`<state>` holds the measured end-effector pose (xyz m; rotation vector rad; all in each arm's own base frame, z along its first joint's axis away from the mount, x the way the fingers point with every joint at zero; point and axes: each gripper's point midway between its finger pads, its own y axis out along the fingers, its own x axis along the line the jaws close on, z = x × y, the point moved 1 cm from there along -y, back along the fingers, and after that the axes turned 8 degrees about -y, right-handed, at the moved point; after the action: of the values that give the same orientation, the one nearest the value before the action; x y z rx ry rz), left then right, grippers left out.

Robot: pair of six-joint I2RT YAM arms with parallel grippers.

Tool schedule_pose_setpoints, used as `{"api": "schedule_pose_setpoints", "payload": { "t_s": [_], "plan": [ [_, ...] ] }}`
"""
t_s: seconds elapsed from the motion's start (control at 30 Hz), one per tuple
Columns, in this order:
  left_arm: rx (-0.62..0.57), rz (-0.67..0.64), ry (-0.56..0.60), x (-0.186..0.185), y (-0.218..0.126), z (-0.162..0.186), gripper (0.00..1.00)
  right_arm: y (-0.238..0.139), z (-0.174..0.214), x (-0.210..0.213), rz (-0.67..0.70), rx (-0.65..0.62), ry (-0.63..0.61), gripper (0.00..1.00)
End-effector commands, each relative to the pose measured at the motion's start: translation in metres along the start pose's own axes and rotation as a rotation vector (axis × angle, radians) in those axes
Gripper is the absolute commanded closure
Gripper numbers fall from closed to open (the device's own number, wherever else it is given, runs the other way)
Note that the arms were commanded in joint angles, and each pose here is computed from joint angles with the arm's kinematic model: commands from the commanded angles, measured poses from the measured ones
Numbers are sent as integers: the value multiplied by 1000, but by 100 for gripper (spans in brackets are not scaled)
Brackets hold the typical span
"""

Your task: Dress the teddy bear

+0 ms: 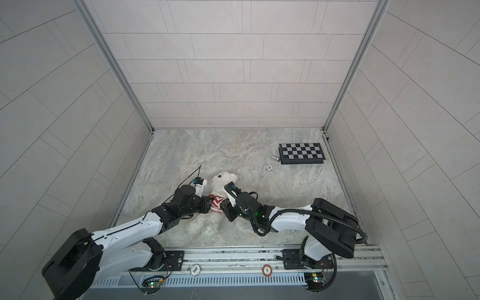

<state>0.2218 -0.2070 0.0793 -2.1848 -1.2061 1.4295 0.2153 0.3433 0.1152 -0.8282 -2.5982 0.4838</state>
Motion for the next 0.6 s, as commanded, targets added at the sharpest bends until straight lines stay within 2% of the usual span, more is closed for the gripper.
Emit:
{"api": "schedule_pose_setpoints", "payload": {
  "t_s": [0.0, 0.13, 0.23, 0.57],
  "plan": [
    [64, 5, 14, 5, 3, 16, 100, 5, -22, 12, -40, -54, 2, 60],
    [71, 22, 33, -2, 3, 18, 100, 10, -14, 5, -2, -19, 0, 59],
    [71, 26, 39, -4, 3, 17, 100, 16, -22, 3, 9, -27, 14, 61],
    [66, 39, 46, -7, 3, 18, 100, 20, -14, -1, 14, 1, 25, 82]
  ]
}}
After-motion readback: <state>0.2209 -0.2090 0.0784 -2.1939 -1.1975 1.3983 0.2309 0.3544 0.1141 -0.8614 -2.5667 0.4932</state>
